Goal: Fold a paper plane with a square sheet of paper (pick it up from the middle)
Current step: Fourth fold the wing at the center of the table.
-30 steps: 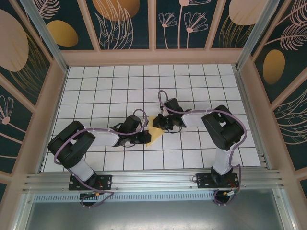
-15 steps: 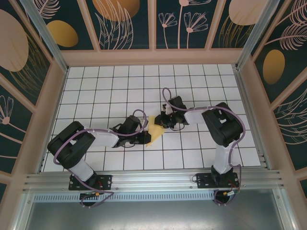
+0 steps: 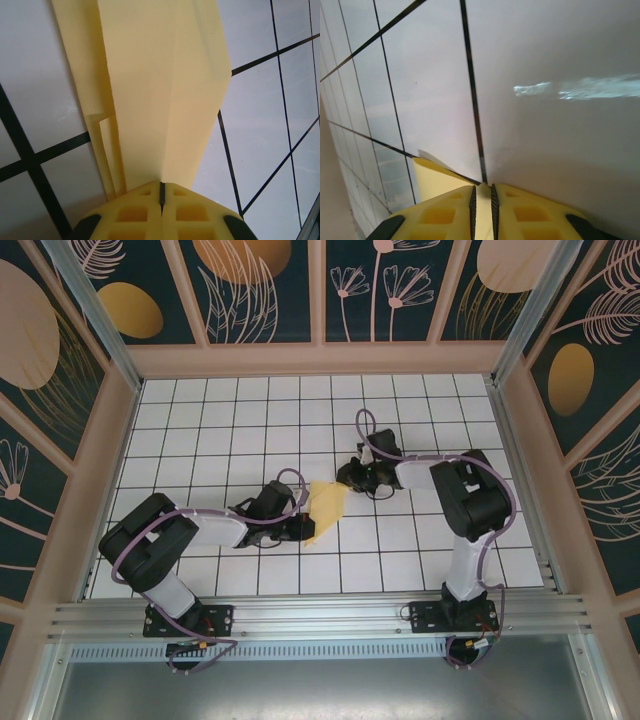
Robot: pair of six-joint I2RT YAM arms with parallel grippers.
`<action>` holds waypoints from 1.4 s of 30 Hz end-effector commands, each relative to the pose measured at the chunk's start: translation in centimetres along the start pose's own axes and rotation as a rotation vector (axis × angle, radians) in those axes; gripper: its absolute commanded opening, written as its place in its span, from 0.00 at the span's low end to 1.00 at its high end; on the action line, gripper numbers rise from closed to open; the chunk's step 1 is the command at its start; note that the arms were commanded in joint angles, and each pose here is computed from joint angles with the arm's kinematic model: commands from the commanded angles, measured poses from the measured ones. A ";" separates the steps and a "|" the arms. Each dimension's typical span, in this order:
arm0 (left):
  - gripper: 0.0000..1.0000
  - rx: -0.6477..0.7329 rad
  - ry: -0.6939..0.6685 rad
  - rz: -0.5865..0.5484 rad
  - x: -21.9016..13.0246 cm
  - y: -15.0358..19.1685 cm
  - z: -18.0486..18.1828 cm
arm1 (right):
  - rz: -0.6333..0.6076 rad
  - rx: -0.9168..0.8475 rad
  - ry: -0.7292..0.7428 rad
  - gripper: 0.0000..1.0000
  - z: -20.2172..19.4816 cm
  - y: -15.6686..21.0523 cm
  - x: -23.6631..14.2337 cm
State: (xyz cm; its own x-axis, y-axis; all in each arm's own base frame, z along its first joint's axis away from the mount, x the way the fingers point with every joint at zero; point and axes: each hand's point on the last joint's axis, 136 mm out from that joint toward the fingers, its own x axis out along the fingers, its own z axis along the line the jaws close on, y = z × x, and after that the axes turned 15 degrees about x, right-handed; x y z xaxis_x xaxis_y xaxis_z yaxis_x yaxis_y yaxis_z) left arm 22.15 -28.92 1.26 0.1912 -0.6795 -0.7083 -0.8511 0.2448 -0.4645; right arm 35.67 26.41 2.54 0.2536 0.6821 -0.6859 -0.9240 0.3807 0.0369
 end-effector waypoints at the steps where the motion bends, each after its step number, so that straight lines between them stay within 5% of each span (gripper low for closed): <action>1: 0.00 -0.085 -0.163 0.197 -0.3 6.1 4.0 | -0.092 -0.056 0.002 0.20 1.7 -1.1 -2.6; 8: 0.00 -0.083 -0.152 0.179 -0.4 5.7 3.6 | -0.023 -0.126 -0.041 0.21 4.2 3.0 -2.3; 14: 0.00 -0.058 -0.113 0.128 -0.8 4.0 2.4 | 0.027 -0.120 0.033 0.19 2.5 5.7 1.0; 25: 0.25 0.037 -0.103 -0.152 -5.3 -4.6 -1.5 | 0.062 -0.087 0.117 0.17 -1.2 6.2 3.1; 30: 0.24 0.066 -0.146 -0.205 -5.6 -6.6 -1.4 | 0.056 -0.091 0.117 0.17 -1.1 6.2 3.0; 42: 0.12 0.074 -0.148 -0.114 -1.8 -6.1 -0.1 | 0.057 -0.086 0.091 0.17 -0.2 6.1 2.8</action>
State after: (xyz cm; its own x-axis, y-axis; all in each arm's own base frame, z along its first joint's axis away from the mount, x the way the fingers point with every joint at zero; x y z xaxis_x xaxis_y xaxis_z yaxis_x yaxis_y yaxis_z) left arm 26.15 -28.55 5.09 0.3502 -0.5899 -0.7276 -0.8051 0.2075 -0.5557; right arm 30.92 31.00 1.96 0.1847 0.6722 -0.7169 -0.9621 0.2725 0.0077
